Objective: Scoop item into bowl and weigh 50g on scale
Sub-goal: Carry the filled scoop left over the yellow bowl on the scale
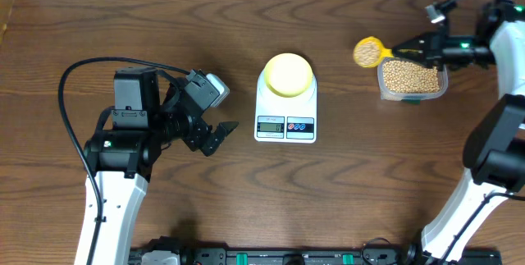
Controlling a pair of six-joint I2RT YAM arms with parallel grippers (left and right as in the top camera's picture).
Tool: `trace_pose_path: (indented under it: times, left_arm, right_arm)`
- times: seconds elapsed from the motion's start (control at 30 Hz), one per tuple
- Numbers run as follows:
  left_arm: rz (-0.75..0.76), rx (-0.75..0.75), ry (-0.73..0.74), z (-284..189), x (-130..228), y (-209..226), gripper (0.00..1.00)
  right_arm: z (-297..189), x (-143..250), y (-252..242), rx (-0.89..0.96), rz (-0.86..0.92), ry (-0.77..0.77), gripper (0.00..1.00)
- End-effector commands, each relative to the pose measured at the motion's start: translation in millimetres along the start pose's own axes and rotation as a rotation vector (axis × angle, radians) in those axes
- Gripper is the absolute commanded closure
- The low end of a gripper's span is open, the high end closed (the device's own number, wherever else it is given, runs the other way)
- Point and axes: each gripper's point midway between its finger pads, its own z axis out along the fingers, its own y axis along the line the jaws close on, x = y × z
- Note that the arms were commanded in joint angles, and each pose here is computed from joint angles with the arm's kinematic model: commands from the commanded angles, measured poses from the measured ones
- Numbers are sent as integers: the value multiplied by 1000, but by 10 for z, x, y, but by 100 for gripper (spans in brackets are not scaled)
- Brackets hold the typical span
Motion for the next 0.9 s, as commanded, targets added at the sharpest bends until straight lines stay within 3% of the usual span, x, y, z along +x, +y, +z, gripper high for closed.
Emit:
trace_pose_path:
  times: [0.0,0.47,0.87]
  left_arm:
    - [1,11,-3,9,5,-9,3]
    - [1,11,-3,9,5,-8,2]
    - [1,11,-3,9,5,-9,2]
  right_arm:
    - [239,9,179,-79,6,27,99]
    - [1080,126,621,-130,-71,162,99]
    - [1541,389,587,19,-172,274,99]
